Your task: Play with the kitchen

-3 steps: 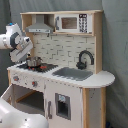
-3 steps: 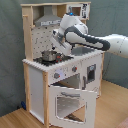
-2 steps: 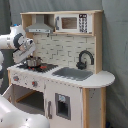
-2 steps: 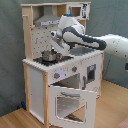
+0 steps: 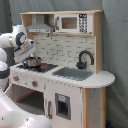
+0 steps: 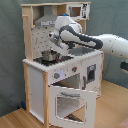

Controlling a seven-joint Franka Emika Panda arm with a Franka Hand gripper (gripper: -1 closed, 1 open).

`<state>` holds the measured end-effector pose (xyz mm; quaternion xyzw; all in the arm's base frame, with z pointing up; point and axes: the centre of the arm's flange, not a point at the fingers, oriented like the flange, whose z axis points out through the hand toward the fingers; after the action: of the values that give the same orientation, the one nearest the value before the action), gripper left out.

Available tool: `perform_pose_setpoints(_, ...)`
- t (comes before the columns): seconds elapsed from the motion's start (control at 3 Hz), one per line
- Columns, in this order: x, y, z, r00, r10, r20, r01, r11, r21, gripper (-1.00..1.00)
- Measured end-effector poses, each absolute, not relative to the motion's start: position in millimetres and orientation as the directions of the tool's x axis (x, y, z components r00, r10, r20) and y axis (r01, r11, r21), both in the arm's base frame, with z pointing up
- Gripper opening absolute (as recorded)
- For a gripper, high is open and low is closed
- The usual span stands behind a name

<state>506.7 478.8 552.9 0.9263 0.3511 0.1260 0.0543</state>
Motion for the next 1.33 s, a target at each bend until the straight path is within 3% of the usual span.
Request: perform_pose_setpoints(1.33, 529, 481, 537, 0.594, 0.804, 0.024, 0.792, -0.590, 0.157, 1.00)
